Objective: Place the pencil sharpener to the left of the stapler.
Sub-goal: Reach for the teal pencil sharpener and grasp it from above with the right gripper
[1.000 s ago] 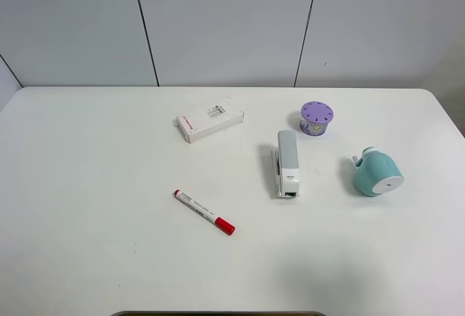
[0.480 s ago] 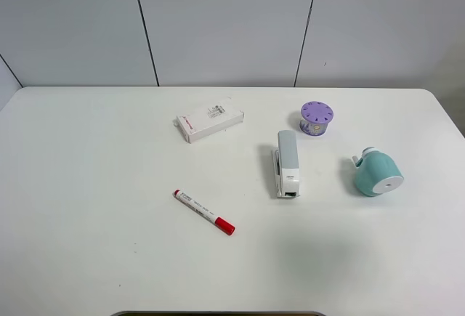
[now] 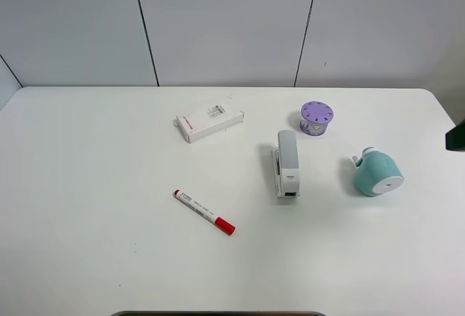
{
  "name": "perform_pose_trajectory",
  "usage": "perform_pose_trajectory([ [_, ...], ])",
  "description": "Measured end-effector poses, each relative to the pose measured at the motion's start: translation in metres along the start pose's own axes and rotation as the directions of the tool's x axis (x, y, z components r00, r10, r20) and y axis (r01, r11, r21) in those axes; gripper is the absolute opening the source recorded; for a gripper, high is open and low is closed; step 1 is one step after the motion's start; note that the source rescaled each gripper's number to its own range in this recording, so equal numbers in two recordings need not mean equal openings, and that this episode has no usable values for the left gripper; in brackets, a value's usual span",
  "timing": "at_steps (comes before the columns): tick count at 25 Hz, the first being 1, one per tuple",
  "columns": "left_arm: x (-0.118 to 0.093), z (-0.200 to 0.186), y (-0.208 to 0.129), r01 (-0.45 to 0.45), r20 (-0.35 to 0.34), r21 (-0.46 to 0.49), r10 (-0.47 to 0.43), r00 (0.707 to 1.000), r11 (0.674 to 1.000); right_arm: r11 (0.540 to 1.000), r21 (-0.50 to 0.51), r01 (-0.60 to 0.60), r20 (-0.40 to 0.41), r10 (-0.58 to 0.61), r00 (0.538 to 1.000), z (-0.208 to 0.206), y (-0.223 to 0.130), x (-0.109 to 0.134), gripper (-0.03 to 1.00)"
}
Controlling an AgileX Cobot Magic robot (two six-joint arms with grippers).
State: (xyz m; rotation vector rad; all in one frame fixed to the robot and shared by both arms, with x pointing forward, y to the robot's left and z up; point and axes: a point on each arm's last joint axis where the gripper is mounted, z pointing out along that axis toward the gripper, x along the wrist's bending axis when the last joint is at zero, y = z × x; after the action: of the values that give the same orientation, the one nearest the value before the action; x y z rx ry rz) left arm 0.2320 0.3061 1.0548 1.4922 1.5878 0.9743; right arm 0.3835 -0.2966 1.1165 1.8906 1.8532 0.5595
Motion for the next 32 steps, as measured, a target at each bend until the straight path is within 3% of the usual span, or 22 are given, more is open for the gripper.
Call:
perform_pose_trajectory([
  [11,0.0,0.0,0.0,0.0,0.0,0.0,0.0,1.0,1.0,0.973,0.229,0.036,0.022,-0.042,0.999,0.065,0.042,-0.006,1.0],
  [19,0.0,0.0,0.0,0.0,0.0,0.0,0.0,1.0,1.0,0.973,0.226,0.045,0.013,-0.049,0.999,0.108,0.056,-0.007,1.0],
  [32,0.0,0.0,0.0,0.0,0.0,0.0,0.0,1.0,1.0,0.921,0.378,0.089,-0.057,-0.073,0.996,0.188,0.051,0.012,1.0],
])
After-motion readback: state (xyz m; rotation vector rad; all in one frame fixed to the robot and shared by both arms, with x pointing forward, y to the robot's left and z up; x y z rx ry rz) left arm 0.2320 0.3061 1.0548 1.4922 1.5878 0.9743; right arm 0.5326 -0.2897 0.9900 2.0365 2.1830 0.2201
